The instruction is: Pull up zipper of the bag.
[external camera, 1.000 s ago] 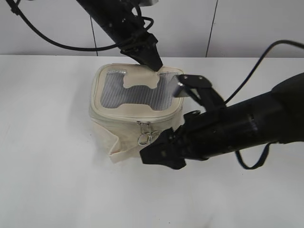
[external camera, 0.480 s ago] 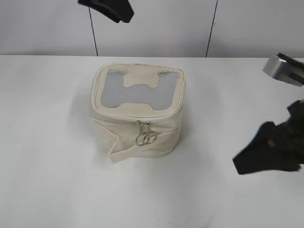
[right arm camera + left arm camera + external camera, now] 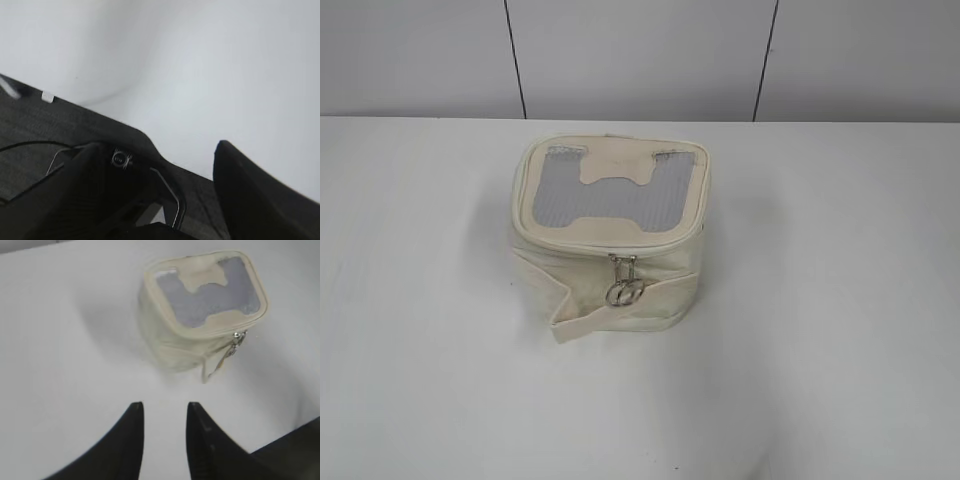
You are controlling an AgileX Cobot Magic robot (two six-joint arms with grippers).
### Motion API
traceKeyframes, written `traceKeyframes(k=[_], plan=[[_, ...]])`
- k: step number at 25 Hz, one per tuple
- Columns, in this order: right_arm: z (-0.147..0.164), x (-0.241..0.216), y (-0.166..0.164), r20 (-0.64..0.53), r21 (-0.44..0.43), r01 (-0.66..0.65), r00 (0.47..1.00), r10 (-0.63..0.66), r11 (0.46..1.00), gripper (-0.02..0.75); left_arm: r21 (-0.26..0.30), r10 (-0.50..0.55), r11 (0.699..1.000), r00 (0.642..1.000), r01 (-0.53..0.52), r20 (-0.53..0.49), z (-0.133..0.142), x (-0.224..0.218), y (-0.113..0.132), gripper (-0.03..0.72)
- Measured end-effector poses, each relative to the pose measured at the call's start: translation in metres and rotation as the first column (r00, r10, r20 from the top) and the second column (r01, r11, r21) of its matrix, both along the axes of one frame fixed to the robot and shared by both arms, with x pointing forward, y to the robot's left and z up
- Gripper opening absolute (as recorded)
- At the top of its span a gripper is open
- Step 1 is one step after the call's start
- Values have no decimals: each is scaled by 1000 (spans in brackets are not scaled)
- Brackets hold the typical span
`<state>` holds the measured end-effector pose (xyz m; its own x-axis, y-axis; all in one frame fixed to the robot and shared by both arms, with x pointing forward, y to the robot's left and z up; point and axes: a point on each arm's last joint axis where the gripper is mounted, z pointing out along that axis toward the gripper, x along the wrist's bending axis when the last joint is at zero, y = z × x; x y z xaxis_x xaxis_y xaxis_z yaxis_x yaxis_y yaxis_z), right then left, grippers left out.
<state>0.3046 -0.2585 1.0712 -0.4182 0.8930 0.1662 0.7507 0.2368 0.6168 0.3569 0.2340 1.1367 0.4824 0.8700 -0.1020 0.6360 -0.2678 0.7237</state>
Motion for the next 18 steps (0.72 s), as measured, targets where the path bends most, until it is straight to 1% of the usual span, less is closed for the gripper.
traceKeyframes(k=[3, 5, 6, 9, 12, 14, 18], plan=[[-2, -29, -11, 123, 28, 35, 992, -38, 999, 537, -2, 54, 999, 992, -54, 117, -11, -60, 36, 231], [-4, -47, -17, 200, 43, 41, 979, -49, 998, 537, 4, 65, 998, 988, -66, 141, -26, -86, 50, 232], [-5, -53, -19, 228, 44, 43, 972, -52, 998, 537, -4, 71, 997, 983, -71, 167, -35, -101, 58, 232], [-10, -70, -26, 304, 42, 51, 951, -62, 998, 537, -34, 86, 996, 966, -80, 245, -53, -126, 72, 232], [-13, -78, -30, 352, 41, 63, 933, -73, 997, 537, -51, 87, 996, 960, -76, 265, -69, -136, 75, 232], [-14, -80, -31, 368, 46, 64, 927, -76, 997, 537, -53, 87, 996, 960, -75, 267, -72, -136, 75, 232], [-15, -76, -31, 401, 47, 77, 912, -89, 996, 537, -76, 96, 994, 945, -76, 314, -73, -129, 73, 232]])
